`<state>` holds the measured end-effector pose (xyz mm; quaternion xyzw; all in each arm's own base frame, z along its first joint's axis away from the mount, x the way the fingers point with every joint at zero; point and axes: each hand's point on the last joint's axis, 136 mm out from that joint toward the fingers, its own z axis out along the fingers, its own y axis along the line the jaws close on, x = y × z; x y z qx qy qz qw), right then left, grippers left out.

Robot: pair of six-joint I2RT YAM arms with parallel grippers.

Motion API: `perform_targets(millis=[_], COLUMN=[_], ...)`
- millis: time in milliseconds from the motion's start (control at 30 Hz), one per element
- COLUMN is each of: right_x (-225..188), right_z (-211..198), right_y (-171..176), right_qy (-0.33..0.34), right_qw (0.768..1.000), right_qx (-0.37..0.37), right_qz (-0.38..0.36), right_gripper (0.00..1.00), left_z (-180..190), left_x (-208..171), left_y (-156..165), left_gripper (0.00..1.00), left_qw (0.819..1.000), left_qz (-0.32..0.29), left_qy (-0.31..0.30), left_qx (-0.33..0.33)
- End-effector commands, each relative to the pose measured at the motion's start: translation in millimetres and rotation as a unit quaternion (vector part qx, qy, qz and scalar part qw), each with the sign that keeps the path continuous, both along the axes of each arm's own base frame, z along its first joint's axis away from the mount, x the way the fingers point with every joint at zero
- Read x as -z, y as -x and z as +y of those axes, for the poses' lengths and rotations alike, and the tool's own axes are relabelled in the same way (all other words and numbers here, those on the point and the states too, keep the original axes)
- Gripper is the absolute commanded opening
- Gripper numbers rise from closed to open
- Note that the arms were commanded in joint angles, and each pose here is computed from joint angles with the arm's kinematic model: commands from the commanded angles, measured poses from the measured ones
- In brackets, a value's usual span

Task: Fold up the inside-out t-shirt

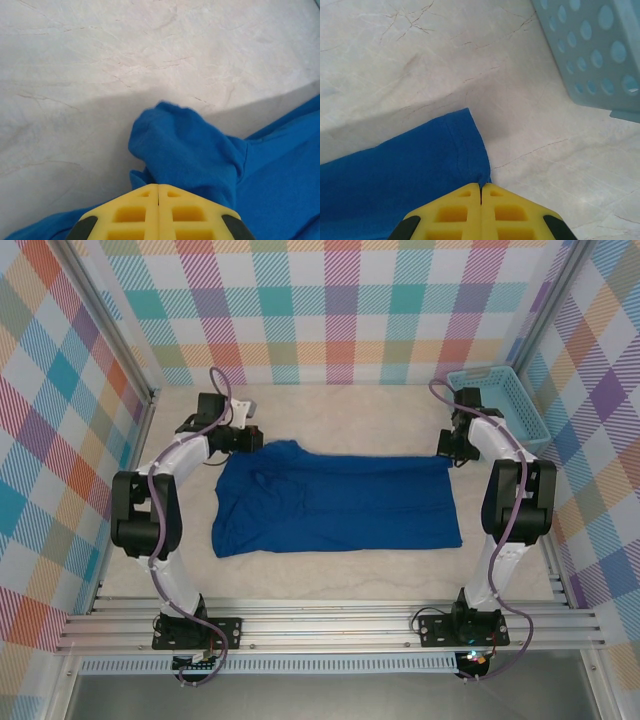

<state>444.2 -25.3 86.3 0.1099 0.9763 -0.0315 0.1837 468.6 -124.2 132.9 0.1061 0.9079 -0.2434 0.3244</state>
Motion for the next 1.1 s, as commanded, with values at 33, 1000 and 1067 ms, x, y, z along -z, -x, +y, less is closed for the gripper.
perform_targets(millis=[33, 1000, 1067], right_x=[-18.5, -5.5, -5.6], right_z=[-6.0, -5.1, -6.5], right_y=[2.7, 32.6, 32.8], right_qy=[0.008, 0.003, 0.006], right_qw=[1.0, 1.0, 1.0], right_qx=[0.004, 0.016, 0.018], right_qz=[-0.023, 0.013, 0.013], right_gripper=[0.01, 0.01, 0.01], left_z=[-4.3, 8.5, 5.1], left_x=[-9.9, 8.9, 4.1], left_y=[9.9, 44.7, 45.1], left_gripper=[0.05, 0.05, 0.05], left_qw=[1.0, 0.997, 0.996], left_qz=[-0.025, -0.028, -0.034], left_qy=[0.008, 0.003, 0.01], left_qx=[-0.005, -0.077, -0.077])
